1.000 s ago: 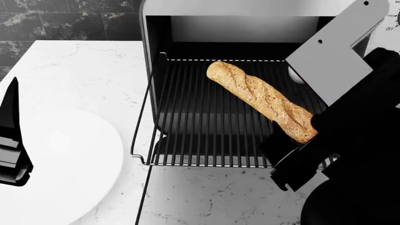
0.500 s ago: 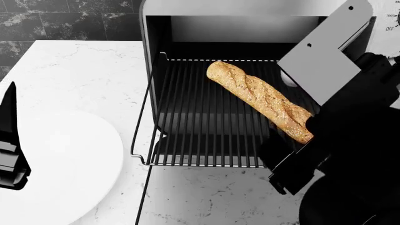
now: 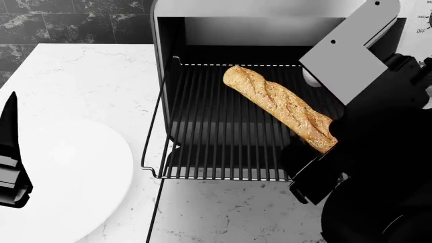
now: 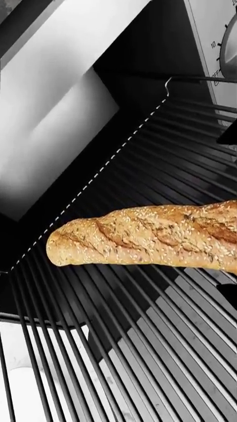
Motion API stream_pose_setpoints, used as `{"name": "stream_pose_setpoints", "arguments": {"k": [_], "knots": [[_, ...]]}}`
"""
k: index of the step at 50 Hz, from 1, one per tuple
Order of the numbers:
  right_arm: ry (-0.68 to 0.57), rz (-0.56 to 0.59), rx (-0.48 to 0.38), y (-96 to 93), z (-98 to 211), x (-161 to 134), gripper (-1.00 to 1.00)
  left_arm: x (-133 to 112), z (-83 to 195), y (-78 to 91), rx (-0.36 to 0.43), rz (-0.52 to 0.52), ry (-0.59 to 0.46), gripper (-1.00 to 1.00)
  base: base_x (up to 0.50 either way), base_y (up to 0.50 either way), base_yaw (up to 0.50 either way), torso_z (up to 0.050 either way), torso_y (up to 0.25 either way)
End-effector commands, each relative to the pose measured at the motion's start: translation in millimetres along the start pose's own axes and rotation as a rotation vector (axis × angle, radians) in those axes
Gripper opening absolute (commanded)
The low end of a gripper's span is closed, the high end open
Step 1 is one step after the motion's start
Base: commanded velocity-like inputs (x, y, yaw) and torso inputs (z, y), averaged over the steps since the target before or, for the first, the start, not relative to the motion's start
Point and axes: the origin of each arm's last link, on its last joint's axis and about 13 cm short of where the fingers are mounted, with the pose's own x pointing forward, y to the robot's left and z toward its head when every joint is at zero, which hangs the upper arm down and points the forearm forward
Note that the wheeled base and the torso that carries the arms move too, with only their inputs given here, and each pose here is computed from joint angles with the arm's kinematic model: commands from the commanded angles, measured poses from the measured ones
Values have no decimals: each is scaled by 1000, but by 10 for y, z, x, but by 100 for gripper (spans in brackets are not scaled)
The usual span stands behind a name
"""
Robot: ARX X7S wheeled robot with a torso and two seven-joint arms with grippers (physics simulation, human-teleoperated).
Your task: Pick the baguette from the rack and place it on the plate on the counter.
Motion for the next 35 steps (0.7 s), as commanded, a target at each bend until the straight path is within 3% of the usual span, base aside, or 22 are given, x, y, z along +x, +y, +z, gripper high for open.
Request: {"name": "stream_pose_setpoints", "arguments": {"k": [1, 12, 13, 23, 35], "knots": [[19, 29, 14, 34, -31, 71, 100, -3, 7, 7, 4, 4, 0, 100, 0, 0, 0, 0, 0], [23, 31, 50, 35, -75, 103, 100, 2, 16, 11, 9, 7, 2, 100, 0, 0, 0, 0, 0], [25, 45, 59, 44, -102, 118, -100, 6, 20, 13, 11, 10, 2, 100, 0, 0, 0, 0, 0], [-17, -18, 89, -49, -21, 31, -100, 53, 97, 41, 17, 29, -19, 100, 0, 0, 0, 0, 0], [-48, 19, 58, -14, 32, 29, -100, 111, 84, 22, 10, 25, -27, 100, 0, 0, 0, 0, 0]]}}
